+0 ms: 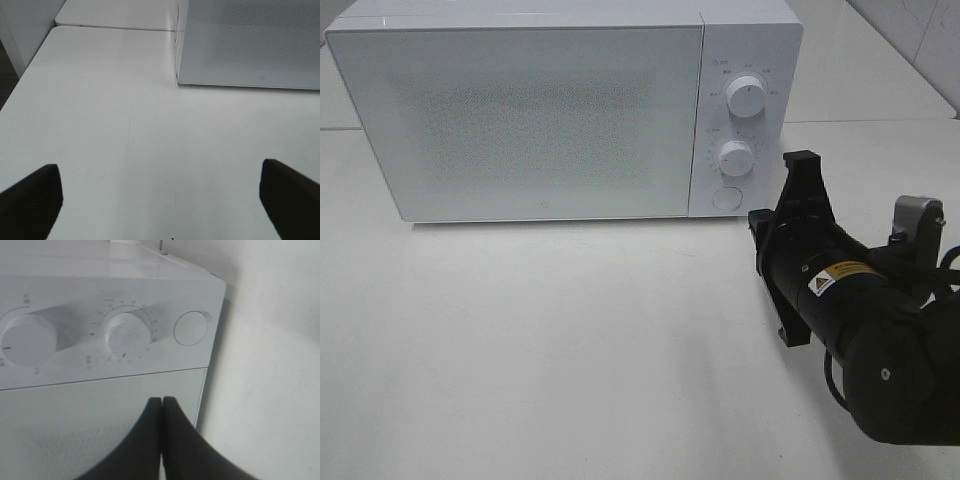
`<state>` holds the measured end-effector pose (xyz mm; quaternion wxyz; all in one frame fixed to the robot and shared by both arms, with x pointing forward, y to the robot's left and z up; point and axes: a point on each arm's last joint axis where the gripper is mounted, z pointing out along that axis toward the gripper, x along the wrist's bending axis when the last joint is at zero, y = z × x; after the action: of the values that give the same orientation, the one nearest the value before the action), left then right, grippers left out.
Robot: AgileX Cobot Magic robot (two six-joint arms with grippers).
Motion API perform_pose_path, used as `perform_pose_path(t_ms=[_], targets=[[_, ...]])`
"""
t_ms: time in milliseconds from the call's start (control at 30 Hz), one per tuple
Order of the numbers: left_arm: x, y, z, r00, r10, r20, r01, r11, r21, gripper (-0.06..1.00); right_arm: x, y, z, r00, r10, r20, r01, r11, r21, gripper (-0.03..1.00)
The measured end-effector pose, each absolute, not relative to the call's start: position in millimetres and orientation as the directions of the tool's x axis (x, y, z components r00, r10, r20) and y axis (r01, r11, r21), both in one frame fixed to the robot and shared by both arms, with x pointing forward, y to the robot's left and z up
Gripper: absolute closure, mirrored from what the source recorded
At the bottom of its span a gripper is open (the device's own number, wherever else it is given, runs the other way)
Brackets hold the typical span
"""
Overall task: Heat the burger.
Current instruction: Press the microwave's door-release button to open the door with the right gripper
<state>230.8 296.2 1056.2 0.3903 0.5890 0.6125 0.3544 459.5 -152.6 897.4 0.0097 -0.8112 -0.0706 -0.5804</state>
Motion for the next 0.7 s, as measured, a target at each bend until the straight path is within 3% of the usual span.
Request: perform_pose_path(t_ms=[700], targets=[[230.8, 296.2, 1056.2, -0.001, 0.998, -0.061, 0.445, 0.055, 0.894, -0.05, 514.6, -141.6, 873.2, 0.374, 0.044, 0.927, 0.066, -0.998, 0.021, 0.94]])
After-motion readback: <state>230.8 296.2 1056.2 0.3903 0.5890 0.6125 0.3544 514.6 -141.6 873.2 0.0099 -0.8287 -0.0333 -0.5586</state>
